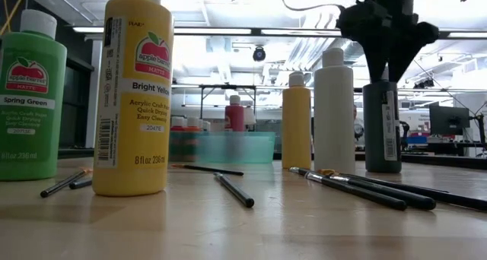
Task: Pick & Place Paint Supplies
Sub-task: Put the black paint bottle into the green bin
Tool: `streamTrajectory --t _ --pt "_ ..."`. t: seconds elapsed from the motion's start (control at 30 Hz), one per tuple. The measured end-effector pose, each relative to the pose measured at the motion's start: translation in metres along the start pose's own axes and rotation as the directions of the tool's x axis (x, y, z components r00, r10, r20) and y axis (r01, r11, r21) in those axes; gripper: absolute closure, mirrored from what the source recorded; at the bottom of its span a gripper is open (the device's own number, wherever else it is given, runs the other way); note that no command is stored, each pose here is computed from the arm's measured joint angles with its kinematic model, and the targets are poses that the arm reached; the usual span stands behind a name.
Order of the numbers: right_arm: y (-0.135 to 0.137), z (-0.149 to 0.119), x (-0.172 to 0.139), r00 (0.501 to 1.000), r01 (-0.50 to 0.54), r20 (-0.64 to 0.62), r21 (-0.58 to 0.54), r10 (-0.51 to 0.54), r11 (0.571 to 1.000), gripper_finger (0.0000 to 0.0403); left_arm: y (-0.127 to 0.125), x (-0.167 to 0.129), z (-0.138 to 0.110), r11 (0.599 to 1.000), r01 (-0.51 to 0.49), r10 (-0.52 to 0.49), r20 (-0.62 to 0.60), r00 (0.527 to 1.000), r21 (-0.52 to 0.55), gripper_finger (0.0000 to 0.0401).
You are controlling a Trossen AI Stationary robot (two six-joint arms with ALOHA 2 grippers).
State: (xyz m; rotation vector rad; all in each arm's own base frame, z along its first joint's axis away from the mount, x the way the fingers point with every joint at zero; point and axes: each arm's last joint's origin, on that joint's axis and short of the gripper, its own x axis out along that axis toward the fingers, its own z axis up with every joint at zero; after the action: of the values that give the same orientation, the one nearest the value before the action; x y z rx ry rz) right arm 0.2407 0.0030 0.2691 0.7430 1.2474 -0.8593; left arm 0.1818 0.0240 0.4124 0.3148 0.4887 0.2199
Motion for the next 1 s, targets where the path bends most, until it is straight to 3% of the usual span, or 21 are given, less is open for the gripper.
streamTrajectory --t 0.23,0.7,1.0 --pt "0.003 0.002 0.002 0.999 -0.033 0.029 0.025 0.032 0.999 0.0187 -0.006 -0.015 -0.016 0.997 0.008 -0.004 0.046 0.999 -0.071 0.0195" --pt "-0.003 -0.003 -0.002 0.999 -0.043 -0.023 0.022 0.043 0.999 0.0188 -0.006 -0.015 -0.017 0.997 0.007 -0.004 0.043 0.999 -0.071 0.0195" --pt "-0.010 -0.003 -0.012 0.997 -0.059 0.050 0.050 0.056 0.997 0.0188 -0.006 -0.015 -0.017 0.998 0.006 -0.003 0.042 0.999 -0.069 0.0195"
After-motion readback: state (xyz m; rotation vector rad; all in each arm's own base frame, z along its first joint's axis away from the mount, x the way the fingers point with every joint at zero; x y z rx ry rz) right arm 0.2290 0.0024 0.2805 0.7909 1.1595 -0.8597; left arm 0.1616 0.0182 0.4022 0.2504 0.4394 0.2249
